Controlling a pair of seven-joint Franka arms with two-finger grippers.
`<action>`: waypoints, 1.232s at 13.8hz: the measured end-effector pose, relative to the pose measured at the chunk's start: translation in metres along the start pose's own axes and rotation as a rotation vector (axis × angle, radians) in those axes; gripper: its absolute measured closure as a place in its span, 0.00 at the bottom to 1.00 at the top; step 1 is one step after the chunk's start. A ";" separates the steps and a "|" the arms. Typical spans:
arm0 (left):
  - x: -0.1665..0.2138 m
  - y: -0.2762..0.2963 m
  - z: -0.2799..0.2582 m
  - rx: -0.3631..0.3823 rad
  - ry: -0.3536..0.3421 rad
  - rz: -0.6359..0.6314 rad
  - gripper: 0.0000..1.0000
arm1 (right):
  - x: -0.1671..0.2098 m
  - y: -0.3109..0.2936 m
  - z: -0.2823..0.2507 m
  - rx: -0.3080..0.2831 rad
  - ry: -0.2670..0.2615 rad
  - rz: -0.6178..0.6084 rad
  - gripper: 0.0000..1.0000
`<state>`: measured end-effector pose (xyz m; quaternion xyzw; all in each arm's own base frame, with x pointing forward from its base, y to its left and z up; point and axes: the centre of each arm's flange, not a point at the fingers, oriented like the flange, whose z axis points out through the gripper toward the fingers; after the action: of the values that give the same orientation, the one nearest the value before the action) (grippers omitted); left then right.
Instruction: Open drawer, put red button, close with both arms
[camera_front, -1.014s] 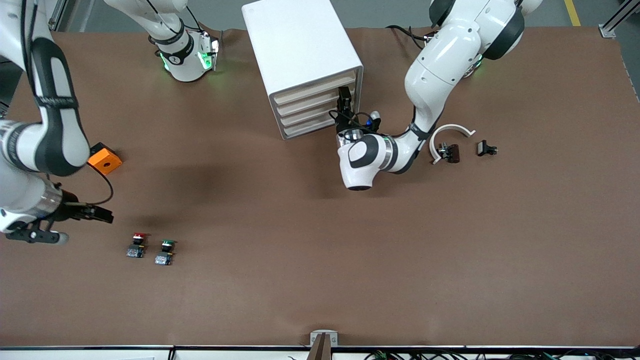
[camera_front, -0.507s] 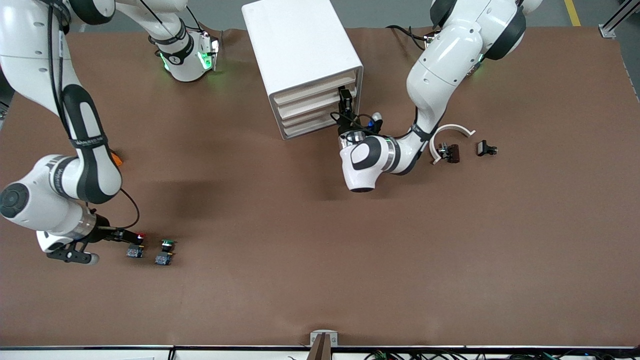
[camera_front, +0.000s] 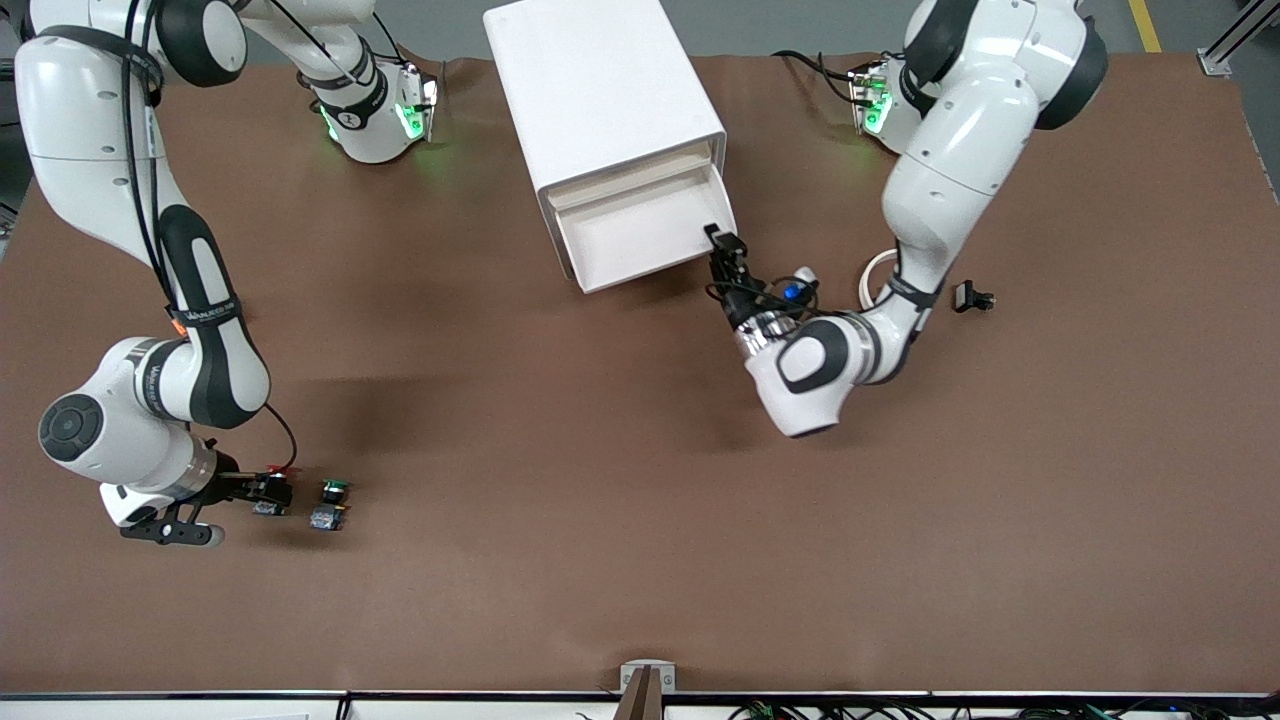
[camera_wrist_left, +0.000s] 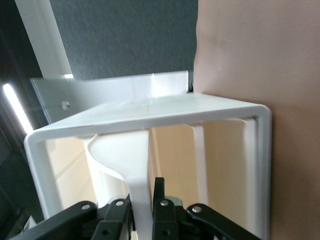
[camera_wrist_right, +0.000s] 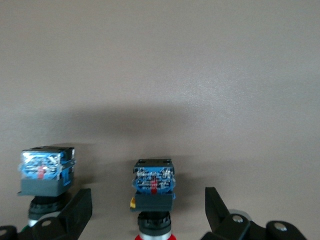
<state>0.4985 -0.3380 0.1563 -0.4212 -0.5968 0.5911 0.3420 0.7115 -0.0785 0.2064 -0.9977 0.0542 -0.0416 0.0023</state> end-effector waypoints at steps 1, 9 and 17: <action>0.008 0.000 -0.016 -0.006 -0.036 0.001 0.88 | 0.000 0.002 0.006 -0.002 -0.005 0.002 0.00; 0.015 0.004 -0.036 -0.041 -0.101 0.068 0.43 | 0.002 0.006 0.023 -0.006 -0.017 0.011 0.03; 0.005 -0.056 -0.090 -0.266 0.080 0.607 0.00 | 0.004 0.001 0.021 -0.004 -0.013 0.039 0.59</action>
<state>0.5724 -0.2935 0.2174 -0.6438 -0.5019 0.5659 0.1155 0.7168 -0.0803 0.1860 -0.9967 0.0737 -0.0347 0.0015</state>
